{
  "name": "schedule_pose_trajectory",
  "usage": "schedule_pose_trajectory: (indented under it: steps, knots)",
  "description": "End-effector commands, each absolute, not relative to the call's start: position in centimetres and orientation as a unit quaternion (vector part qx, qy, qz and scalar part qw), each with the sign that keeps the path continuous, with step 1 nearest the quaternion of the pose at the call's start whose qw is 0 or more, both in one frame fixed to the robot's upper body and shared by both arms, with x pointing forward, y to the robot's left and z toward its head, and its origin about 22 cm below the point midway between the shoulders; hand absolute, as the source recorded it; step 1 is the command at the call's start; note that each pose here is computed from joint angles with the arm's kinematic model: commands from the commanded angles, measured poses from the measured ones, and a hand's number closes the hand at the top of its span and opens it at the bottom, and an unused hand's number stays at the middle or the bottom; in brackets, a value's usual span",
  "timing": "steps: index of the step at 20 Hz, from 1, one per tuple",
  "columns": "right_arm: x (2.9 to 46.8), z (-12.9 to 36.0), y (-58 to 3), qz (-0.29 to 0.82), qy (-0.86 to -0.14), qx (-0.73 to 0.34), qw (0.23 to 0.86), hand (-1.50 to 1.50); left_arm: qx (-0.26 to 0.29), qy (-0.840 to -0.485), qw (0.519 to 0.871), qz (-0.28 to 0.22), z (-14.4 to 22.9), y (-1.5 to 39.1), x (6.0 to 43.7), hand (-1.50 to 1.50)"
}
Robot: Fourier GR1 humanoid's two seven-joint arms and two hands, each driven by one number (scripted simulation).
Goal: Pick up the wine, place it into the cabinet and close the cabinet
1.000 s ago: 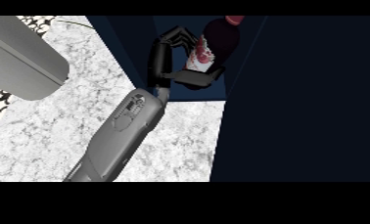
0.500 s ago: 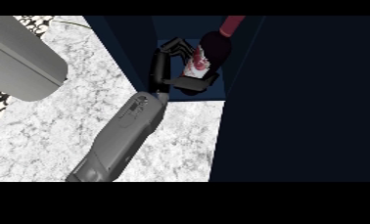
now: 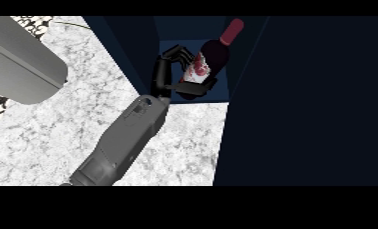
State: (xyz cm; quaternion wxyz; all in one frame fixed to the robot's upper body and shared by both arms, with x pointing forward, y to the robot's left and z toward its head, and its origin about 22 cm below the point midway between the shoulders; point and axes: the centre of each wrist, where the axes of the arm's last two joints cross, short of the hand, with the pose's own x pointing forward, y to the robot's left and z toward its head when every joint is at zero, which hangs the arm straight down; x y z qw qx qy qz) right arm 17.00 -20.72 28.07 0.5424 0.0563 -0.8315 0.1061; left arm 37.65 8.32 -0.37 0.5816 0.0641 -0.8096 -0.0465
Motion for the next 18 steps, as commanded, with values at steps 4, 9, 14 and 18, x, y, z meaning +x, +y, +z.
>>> schedule_pose_trajectory:
  steps: [4, 9, 14, 18]
  knots:
    - [15.0, 28.5, -20.6, 0.120, -0.834, 0.085, 0.532, -1.50, 0.066, -0.813, 0.578, -0.008, 0.1, 9.2, 39.6, 1.50]
    - [16.5, 28.6, -20.3, 0.111, -0.834, 0.083, 0.533, -1.50, 0.042, -0.805, 0.590, 0.036, 0.3, 9.7, 40.2, 1.50]
    - [15.3, 28.1, -21.0, 0.123, -0.828, 0.094, 0.539, -1.50, 0.058, -0.794, 0.605, 0.034, 1.1, 9.9, 41.3, 1.50]
    - [15.5, 28.6, -20.3, 0.113, -0.836, 0.098, 0.528, -1.50, 0.066, -0.796, 0.601, 0.030, 0.9, 10.7, 41.7, 1.50]
